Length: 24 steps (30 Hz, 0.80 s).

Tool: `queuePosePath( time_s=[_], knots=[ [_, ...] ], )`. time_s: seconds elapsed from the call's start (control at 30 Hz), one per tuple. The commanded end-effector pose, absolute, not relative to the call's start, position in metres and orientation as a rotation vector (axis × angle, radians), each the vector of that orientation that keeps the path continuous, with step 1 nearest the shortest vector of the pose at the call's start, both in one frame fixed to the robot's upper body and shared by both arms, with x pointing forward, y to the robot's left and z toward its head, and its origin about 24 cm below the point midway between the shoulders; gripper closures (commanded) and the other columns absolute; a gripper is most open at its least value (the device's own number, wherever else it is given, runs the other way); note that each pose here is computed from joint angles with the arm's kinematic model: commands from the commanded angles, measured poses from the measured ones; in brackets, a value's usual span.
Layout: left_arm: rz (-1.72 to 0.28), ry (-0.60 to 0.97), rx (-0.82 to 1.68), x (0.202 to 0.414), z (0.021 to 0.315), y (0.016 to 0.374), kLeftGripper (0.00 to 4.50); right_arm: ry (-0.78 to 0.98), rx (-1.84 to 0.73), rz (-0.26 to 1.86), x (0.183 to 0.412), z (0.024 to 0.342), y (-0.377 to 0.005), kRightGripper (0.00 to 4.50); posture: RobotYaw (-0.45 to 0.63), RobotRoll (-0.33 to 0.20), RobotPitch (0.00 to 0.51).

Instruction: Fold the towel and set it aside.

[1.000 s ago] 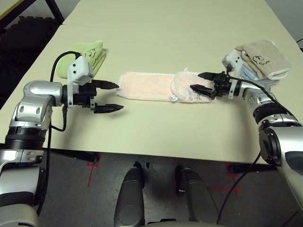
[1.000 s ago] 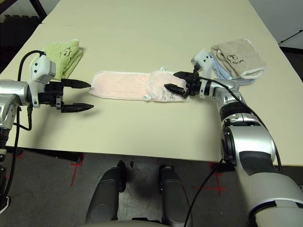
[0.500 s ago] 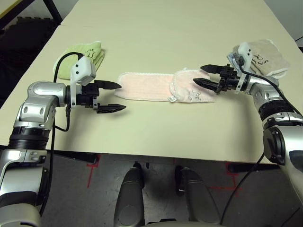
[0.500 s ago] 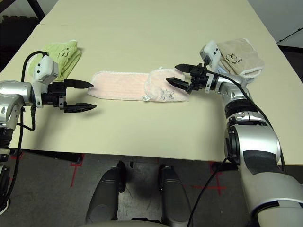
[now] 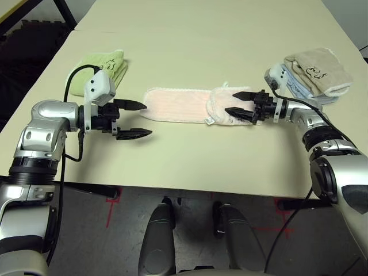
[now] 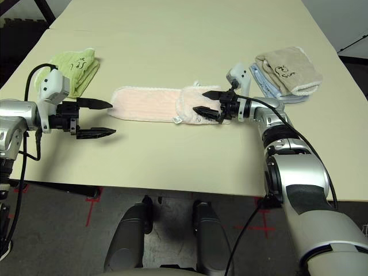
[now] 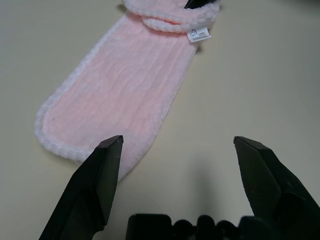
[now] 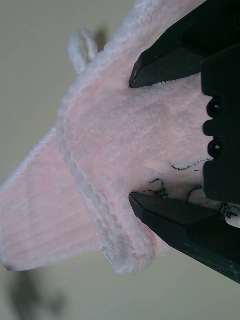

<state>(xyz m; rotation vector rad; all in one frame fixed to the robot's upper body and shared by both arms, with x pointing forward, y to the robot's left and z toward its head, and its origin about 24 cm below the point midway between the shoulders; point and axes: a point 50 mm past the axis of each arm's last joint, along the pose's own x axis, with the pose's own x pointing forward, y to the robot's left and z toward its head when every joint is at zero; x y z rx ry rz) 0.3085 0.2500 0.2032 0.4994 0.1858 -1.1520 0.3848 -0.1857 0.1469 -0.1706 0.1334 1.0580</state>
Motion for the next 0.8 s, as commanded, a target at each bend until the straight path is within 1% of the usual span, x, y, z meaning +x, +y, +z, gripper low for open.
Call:
queuePosePath(
  time_s=[0.03,0.1,0.27,0.4,0.6,0.8],
  knots=[
    [-1.158,0.192,0.5,0.305,0.202,0.25,0.0,0.167,-0.173,1.041,0.383,0.142,-0.192,0.04,0.09,0.0,0.196],
    [-1.158,0.191,0.498,0.305,0.201,0.25,0.0,0.154,-0.175,1.037,0.383,0.144,-0.194,0.04,0.09,0.0,0.196],
    [-1.156,0.177,0.483,0.308,0.2,0.248,0.0,-0.002,-0.12,1.036,0.384,0.17,-0.204,0.04,0.07,0.0,0.2],
    [-1.157,0.159,0.455,0.308,0.198,0.246,0.0,-0.079,-0.101,1.043,0.379,0.185,-0.217,0.04,0.06,0.0,0.191],
    [-1.145,0.152,0.418,0.31,0.199,0.244,0.0,-0.115,-0.107,1.073,0.363,0.191,-0.236,0.04,0.05,0.0,0.187],
    [-1.113,0.151,0.361,0.312,0.201,0.249,0.0,-0.104,-0.165,1.061,0.337,0.188,-0.261,0.04,0.03,0.0,0.189]
  ],
)
